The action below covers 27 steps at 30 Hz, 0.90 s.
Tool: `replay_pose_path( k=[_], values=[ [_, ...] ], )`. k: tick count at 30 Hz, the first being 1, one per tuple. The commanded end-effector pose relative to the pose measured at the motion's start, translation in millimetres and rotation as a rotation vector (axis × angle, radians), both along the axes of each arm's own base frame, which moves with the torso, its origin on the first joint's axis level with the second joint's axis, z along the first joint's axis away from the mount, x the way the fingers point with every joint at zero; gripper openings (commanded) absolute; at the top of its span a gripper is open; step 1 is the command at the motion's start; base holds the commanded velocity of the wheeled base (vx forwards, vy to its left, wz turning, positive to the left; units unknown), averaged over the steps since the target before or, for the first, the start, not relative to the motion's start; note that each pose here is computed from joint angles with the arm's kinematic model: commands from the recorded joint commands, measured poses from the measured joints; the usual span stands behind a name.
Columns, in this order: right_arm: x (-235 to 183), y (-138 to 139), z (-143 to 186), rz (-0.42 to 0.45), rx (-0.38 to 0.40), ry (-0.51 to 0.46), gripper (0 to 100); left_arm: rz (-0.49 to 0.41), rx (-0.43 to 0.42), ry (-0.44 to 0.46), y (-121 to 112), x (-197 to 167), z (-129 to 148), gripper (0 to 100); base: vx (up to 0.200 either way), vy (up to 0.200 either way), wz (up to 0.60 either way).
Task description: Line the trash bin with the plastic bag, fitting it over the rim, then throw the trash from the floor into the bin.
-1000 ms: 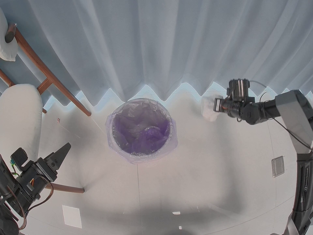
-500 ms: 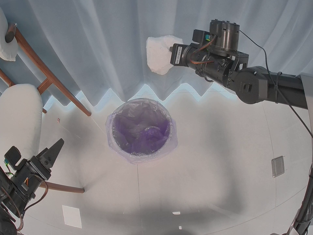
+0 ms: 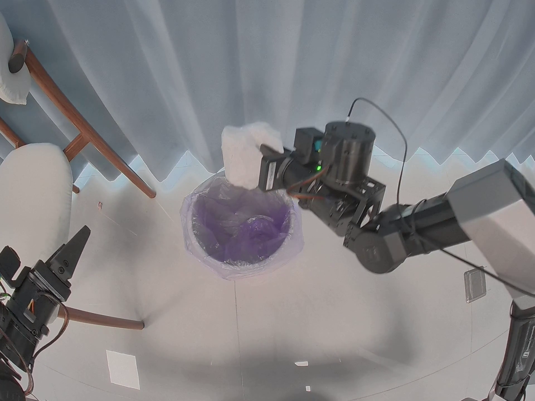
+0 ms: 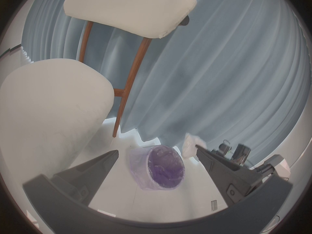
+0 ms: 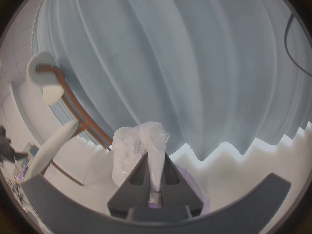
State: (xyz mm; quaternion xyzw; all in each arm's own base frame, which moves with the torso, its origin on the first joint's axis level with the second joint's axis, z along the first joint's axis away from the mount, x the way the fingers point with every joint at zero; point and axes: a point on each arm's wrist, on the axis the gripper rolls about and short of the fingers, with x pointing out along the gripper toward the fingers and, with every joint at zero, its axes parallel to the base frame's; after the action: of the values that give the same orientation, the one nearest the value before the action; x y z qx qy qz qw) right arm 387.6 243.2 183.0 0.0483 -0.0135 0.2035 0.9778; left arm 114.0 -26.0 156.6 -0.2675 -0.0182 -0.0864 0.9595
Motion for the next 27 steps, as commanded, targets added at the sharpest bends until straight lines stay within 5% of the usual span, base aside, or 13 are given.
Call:
replay_pose_path(
  k=[1, 17, 18, 27],
  values=[
    [2, 20, -64, 0.017, -0.080, 0.098, 0, 0.024, -0.002, -0.006, 4, -5, -2, 100, 0.000, 0.000, 0.00],
    [16, 15, -94, -0.005, -0.089, 0.095, 0, 0.107, -0.002, 0.007, 11, -11, -3, 100, 0.000, 0.000, 0.00],
    [16, 15, -94, -0.005, -0.089, 0.094, 100, 0.107, -0.002, 0.004, 11, -11, -2, 100, 0.000, 0.000, 0.00],
    [-2, 8, -30, -0.019, 0.008, -0.046, 100, 0.154, -0.007, -0.014, 17, -14, 0, 100, 0.000, 0.000, 0.00]
  ],
)
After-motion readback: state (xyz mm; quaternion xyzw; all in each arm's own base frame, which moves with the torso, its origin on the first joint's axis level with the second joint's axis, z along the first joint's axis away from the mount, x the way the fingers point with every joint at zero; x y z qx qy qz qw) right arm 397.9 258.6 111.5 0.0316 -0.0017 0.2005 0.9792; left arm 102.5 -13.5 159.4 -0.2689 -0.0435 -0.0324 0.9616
